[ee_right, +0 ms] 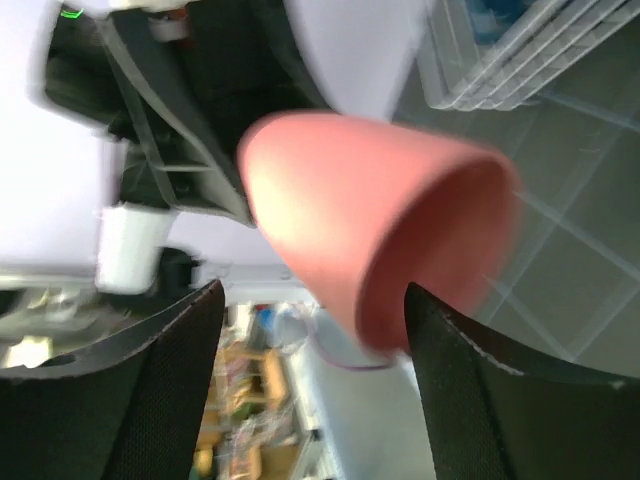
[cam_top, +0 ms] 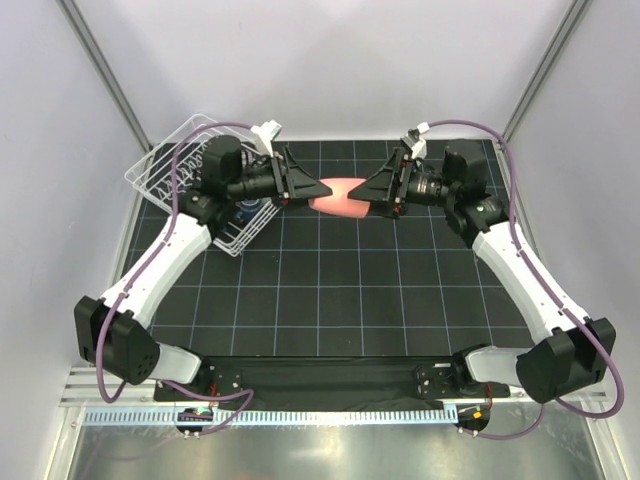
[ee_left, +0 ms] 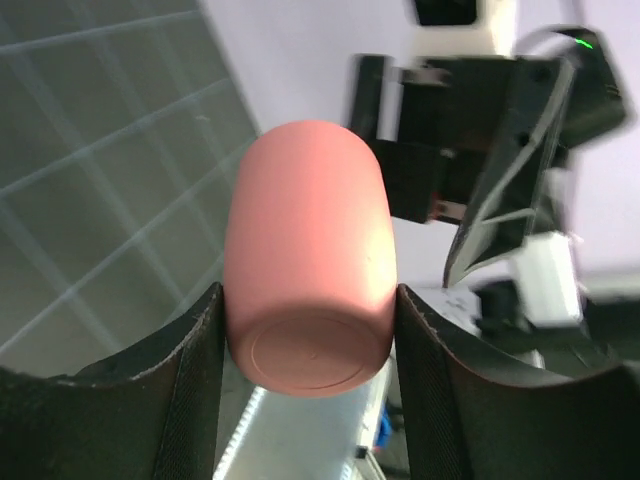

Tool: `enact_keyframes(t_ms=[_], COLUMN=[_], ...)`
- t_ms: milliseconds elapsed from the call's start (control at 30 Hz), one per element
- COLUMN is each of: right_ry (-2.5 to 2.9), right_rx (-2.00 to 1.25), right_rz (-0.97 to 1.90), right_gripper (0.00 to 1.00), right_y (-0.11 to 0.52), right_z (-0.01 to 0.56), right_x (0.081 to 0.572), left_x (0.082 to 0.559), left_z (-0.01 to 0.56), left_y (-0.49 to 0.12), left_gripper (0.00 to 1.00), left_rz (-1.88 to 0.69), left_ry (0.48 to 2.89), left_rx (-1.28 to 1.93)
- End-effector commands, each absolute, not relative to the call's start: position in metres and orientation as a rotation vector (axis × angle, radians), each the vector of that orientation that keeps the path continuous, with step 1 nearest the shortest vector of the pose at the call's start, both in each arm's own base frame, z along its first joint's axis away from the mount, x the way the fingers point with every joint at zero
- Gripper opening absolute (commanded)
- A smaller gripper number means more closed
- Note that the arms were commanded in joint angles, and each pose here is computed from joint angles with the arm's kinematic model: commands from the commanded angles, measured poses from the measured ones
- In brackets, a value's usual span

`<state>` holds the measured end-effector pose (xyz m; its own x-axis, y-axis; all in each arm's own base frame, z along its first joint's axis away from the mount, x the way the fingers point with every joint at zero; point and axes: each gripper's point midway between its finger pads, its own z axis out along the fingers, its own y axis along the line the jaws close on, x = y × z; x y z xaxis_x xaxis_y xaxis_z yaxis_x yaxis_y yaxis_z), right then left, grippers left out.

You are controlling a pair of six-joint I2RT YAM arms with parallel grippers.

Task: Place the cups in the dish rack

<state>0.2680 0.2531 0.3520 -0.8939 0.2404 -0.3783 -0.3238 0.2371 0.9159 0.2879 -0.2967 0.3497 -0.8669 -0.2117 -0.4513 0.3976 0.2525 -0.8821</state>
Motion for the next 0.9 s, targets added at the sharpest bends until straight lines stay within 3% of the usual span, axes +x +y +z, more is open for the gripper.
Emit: enact_keyframes(t_ms=[0, 133, 400, 867], right_ry=[2.297, 2.437, 2.472, 2.506], right_rx=[-0.023, 0.076, 0.095, 0.112], right_rz=[1.229, 0.874, 0.911, 0.939], right_gripper=[0.74, 0.75, 0.75, 0.75], right_y=[0.218, 0.180, 0.185, 0.189], right_z=[0.309, 0.279, 0.270, 0.260], right_x=[0.275, 0.290, 0.289, 0.289], left_x=[0.305, 0.331, 0.338, 0.356], left_z=[0.322, 0.303, 0.270, 0.243], left_y=[-0.248, -0.181, -0.096, -0.059], left_gripper=[0.00, 0.00, 0.00, 0.00], left_rz=[-1.237, -0.788, -0.228, -0.147], left_ry=[2.217, 2.289, 2.408, 2.413], left_rx=[0.100, -0.024, -0.114, -0.203])
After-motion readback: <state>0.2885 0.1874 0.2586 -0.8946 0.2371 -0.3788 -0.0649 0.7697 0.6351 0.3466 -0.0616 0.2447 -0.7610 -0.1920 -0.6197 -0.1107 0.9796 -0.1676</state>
